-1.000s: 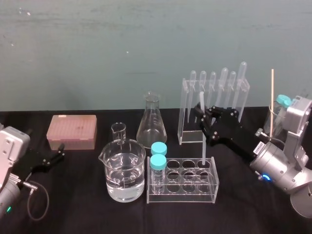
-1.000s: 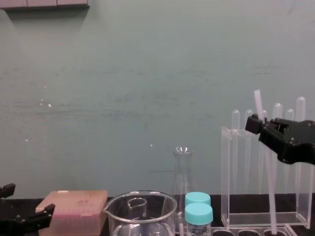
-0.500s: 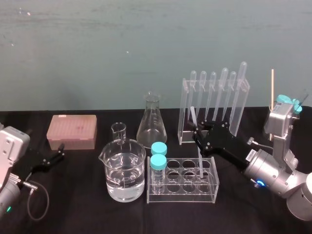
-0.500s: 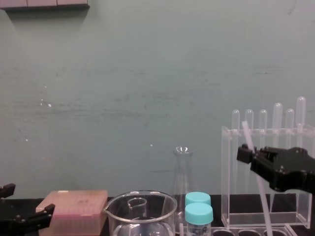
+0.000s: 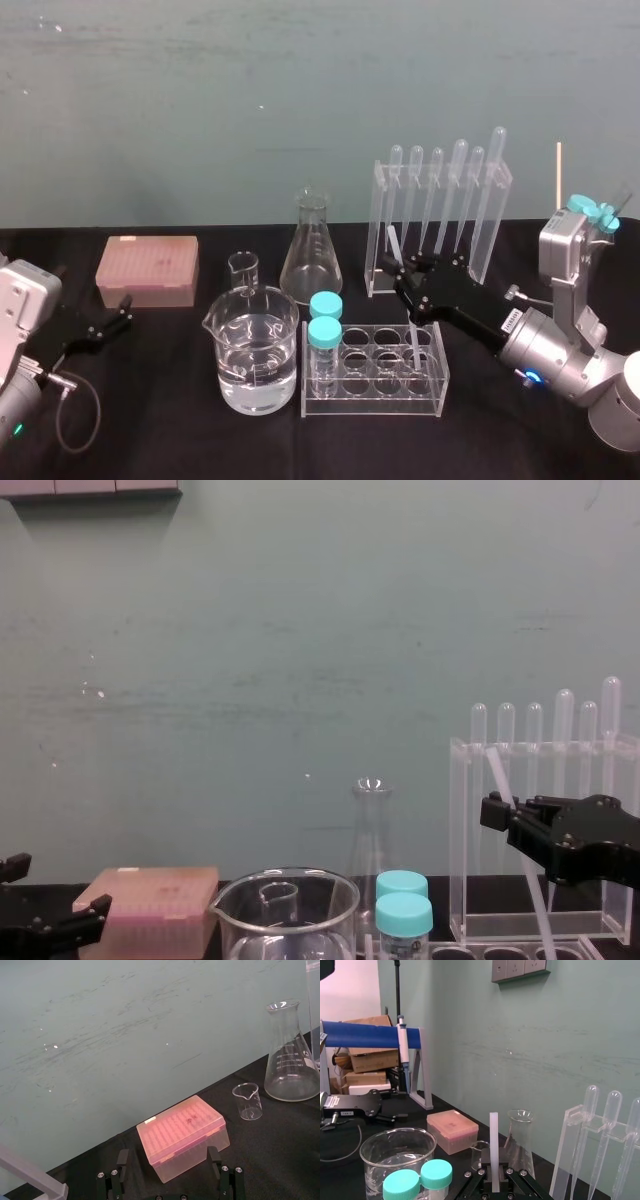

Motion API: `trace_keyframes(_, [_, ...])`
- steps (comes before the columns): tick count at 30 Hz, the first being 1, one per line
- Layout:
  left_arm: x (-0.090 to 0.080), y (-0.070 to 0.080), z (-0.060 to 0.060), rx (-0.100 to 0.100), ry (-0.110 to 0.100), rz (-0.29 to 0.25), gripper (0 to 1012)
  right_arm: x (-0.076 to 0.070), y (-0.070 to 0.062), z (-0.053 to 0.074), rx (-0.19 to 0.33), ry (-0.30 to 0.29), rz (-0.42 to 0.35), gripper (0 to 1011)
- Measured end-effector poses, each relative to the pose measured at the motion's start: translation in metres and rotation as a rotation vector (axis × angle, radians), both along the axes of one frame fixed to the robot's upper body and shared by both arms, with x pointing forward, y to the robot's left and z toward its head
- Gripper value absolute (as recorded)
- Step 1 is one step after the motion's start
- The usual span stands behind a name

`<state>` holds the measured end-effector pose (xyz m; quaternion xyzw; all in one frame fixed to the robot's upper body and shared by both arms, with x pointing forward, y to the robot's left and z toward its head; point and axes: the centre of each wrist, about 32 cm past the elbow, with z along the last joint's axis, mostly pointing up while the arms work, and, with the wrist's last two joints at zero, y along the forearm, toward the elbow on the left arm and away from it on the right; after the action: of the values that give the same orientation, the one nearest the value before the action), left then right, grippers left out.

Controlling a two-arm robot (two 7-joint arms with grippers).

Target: Pick up the stirring rod with one hand, then place it down.

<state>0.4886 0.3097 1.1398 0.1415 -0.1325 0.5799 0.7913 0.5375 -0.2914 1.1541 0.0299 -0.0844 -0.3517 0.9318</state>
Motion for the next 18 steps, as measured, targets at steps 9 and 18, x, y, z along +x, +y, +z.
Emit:
trace_keyframes(9, [0.0, 0.0, 0.0, 0.0, 0.0, 0.0, 1000, -0.0002, 0.0, 0.0001, 0.003, -0.003, 0.0, 70])
trace_keyframes(18, [0.0, 0.0, 0.0, 0.0, 0.0, 0.0, 1000, -0.0003, 0.0, 0.0002, 0.006, -0.005, 0.001, 264])
